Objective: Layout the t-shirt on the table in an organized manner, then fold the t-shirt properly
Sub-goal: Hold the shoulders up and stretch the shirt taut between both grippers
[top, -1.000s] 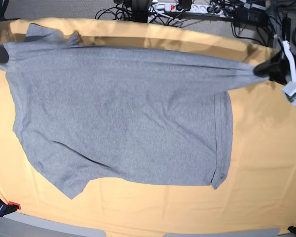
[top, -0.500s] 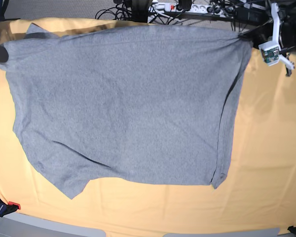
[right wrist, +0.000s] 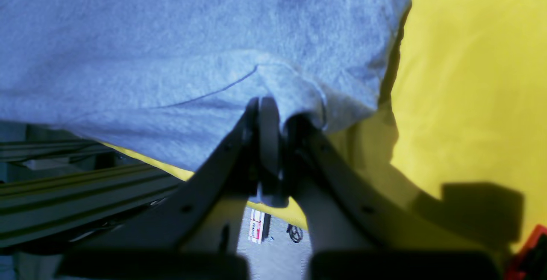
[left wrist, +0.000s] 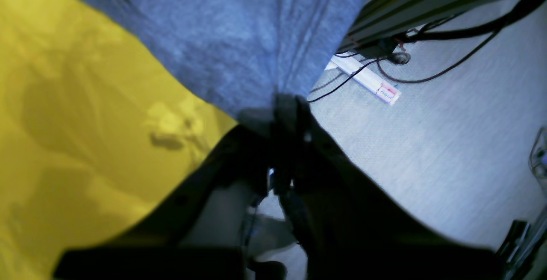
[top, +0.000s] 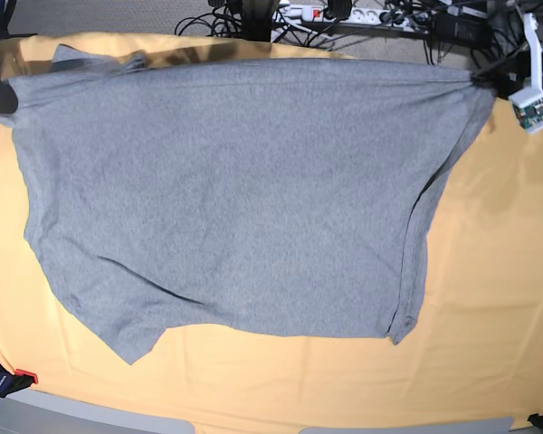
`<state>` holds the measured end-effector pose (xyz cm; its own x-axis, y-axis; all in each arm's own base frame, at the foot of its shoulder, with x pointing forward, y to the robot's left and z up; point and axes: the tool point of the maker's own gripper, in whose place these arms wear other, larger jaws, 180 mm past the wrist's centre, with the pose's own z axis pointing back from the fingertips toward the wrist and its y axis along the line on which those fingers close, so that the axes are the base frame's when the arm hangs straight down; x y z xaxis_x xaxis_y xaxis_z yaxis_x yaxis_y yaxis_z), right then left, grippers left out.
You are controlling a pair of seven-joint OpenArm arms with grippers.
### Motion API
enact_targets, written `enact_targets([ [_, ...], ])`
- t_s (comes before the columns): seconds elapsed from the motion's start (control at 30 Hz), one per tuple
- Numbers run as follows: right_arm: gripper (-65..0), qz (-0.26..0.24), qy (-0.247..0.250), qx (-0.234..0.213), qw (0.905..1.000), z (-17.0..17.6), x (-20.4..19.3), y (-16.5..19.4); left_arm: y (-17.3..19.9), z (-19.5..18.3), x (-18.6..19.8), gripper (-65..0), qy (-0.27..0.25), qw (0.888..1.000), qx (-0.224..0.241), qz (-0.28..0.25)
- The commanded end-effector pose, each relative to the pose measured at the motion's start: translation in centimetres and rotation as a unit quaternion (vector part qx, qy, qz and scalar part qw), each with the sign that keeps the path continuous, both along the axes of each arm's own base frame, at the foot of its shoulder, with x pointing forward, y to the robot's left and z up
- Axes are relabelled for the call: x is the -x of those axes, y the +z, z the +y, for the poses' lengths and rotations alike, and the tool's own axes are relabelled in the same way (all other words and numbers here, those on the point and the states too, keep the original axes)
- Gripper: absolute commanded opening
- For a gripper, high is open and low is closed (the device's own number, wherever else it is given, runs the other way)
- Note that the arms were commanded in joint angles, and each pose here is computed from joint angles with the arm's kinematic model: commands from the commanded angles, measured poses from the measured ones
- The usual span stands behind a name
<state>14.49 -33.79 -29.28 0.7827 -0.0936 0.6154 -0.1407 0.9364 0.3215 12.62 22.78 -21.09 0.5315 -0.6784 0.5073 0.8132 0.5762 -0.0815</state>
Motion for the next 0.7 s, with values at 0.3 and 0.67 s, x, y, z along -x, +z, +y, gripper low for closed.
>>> enact_targets([
  [0.3, -65.0, -0.015, 0.003, 0.008, 0.9999, -0.2, -0.4, 0.9, -0.1, 6.4, -3.6, -65.0, 0.116, 0.993, 0.009, -0.014],
  [0.67, -65.0, -0.015, 0.003, 0.008, 0.9999, -0.2, -0.5, 0.9, 1.2, 3.9, -4.1, -65.0, 0.078, 0.996, 0.018, -0.05],
])
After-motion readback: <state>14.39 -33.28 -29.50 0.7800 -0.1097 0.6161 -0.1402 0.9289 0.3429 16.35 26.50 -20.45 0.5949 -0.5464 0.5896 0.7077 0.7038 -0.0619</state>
